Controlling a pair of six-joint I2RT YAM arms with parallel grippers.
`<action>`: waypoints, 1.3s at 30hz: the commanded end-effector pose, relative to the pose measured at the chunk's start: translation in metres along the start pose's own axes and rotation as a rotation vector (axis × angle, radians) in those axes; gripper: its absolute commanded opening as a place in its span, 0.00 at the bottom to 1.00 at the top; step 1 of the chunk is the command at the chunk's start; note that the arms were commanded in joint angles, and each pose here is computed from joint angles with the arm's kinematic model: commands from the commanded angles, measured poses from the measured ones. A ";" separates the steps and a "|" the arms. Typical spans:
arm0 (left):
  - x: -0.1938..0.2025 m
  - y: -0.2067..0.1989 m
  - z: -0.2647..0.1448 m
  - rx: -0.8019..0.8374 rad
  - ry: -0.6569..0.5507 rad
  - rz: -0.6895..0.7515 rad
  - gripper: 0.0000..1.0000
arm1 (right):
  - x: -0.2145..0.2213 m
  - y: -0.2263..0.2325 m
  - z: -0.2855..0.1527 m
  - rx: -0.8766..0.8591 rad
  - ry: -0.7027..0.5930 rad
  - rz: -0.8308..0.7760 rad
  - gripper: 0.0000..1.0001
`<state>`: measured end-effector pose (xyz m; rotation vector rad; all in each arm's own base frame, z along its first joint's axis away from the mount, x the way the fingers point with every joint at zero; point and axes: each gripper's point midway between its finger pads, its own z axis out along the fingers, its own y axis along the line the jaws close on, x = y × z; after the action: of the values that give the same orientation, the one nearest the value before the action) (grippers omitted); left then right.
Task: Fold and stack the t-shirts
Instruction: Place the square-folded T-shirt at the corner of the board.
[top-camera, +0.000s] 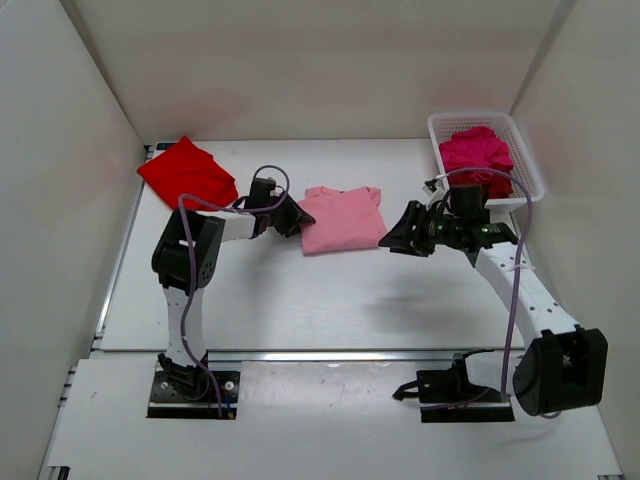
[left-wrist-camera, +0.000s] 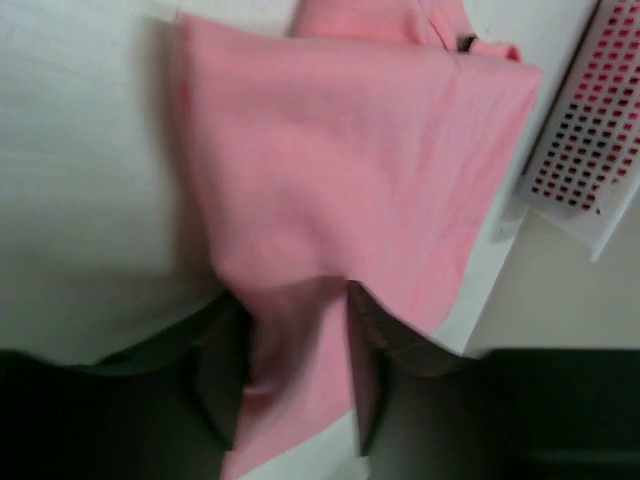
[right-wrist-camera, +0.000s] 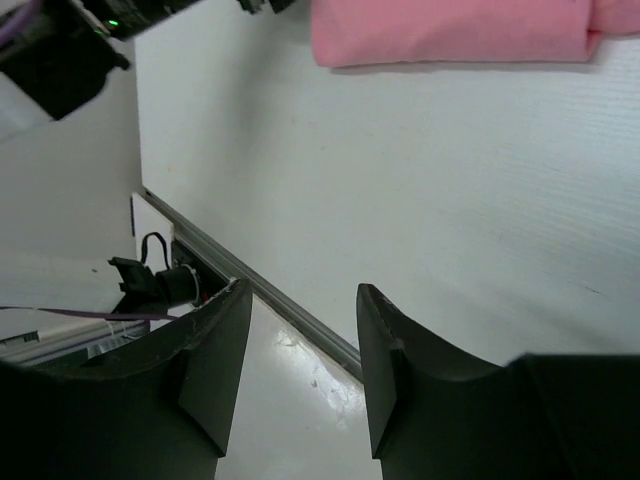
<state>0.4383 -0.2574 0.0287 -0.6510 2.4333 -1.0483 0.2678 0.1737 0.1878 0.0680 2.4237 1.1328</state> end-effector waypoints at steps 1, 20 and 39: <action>0.001 0.007 0.018 -0.022 -0.035 0.006 0.45 | -0.005 0.014 -0.014 -0.062 -0.055 -0.004 0.44; -0.206 -0.125 -0.023 0.087 -0.264 0.165 0.00 | -0.004 0.004 -0.030 -0.067 -0.075 0.074 0.43; -0.295 0.106 -0.252 -0.203 -0.674 -0.247 0.98 | 0.031 0.013 -0.020 -0.152 0.000 0.070 0.50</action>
<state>0.5160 0.1375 0.1102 -1.2914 1.9894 -0.5024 0.2325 0.1712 0.1844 0.1651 2.4043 1.3071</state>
